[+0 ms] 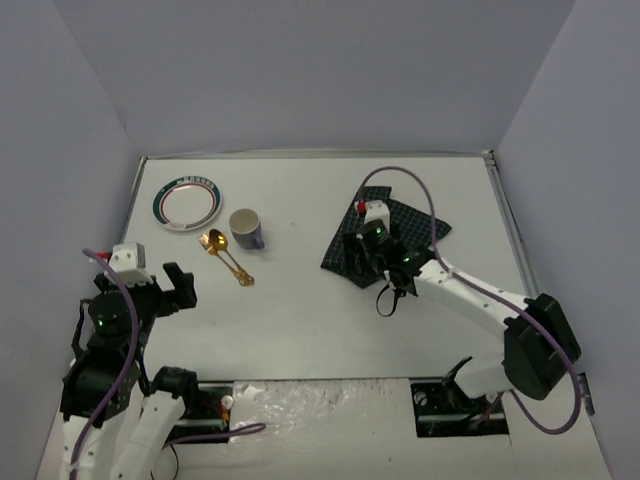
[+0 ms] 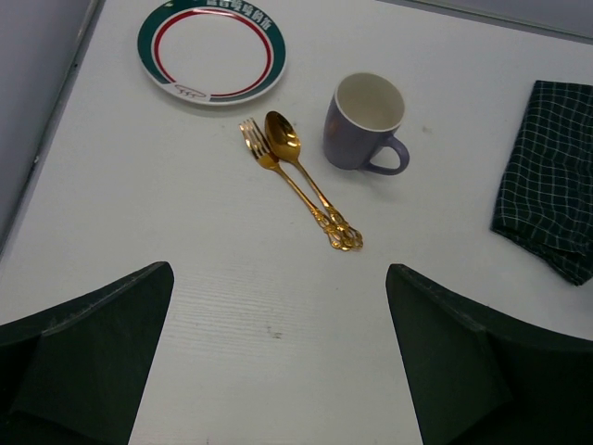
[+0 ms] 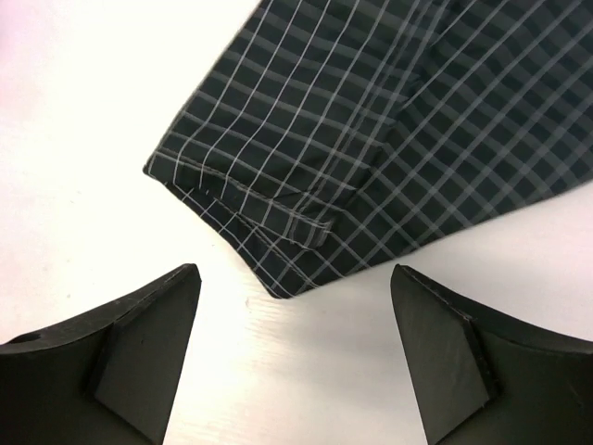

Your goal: Set the dinner table for one person

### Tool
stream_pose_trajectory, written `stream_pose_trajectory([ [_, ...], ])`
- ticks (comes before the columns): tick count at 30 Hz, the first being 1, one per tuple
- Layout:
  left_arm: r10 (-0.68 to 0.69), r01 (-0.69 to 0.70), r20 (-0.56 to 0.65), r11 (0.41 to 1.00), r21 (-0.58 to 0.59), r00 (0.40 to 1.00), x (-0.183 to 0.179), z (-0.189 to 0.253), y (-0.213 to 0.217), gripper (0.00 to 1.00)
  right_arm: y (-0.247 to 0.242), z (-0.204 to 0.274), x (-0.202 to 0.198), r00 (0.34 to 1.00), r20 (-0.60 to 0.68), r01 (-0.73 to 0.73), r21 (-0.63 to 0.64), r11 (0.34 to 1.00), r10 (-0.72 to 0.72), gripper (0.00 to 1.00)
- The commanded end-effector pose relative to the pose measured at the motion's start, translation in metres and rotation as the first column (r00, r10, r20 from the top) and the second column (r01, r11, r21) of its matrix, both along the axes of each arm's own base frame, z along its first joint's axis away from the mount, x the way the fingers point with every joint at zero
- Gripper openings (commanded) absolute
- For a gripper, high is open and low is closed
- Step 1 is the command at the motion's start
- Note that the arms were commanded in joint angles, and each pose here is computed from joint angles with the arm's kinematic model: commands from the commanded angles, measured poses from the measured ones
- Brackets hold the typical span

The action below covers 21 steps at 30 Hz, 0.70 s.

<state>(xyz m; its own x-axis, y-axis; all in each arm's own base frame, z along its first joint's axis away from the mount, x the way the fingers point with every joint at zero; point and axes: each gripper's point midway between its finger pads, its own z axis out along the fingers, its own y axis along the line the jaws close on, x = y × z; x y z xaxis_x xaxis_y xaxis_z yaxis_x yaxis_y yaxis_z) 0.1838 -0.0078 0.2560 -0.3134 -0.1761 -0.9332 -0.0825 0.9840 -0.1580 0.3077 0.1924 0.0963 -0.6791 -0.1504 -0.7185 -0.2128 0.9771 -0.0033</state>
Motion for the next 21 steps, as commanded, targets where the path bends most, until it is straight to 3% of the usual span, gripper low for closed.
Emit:
stream_pose_trajectory([
  [1, -0.145, 0.152, 0.085, 0.985, -0.083, 0.986, 0.015, 0.045, -0.033, 0.97, -0.045, 0.076, 0.014, 0.963, 0.197, 0.158, 0.149, 0.976, -0.186, 0.83],
  [5, -0.251, 0.256, 0.05, 0.948, -0.187, 0.967, 0.038, 0.049, -0.065, 0.97, -0.106, 0.069, 0.03, 0.918, 0.15, 0.334, 0.201, 0.921, -0.366, 0.84],
  [9, -0.314, 0.296, -0.027, 0.917, -0.268, 0.949, 0.083, 0.045, -0.099, 0.97, -0.167, 0.046, 0.052, 0.845, 0.053, 0.503, 0.265, 0.823, -0.533, 0.83],
  [12, -0.329, 0.315, -0.019, 0.919, -0.236, 0.944, 0.115, 0.062, -0.129, 0.97, -0.183, 0.026, 0.067, 0.829, -0.014, 0.536, 0.304, 0.787, -0.559, 0.82],
  [19, -0.472, 0.453, -0.057, 0.868, -0.203, 0.88, 0.17, 0.053, -0.249, 0.97, -0.203, -0.002, 0.095, 0.8, -0.076, 0.575, 0.377, 0.726, -0.595, 0.81],
  [21, -0.467, 0.447, -0.103, 0.878, -0.17, 0.878, 0.186, 0.031, -0.275, 0.97, -0.202, -0.016, 0.101, 0.801, -0.099, 0.58, 0.372, 0.724, -0.59, 0.81],
])
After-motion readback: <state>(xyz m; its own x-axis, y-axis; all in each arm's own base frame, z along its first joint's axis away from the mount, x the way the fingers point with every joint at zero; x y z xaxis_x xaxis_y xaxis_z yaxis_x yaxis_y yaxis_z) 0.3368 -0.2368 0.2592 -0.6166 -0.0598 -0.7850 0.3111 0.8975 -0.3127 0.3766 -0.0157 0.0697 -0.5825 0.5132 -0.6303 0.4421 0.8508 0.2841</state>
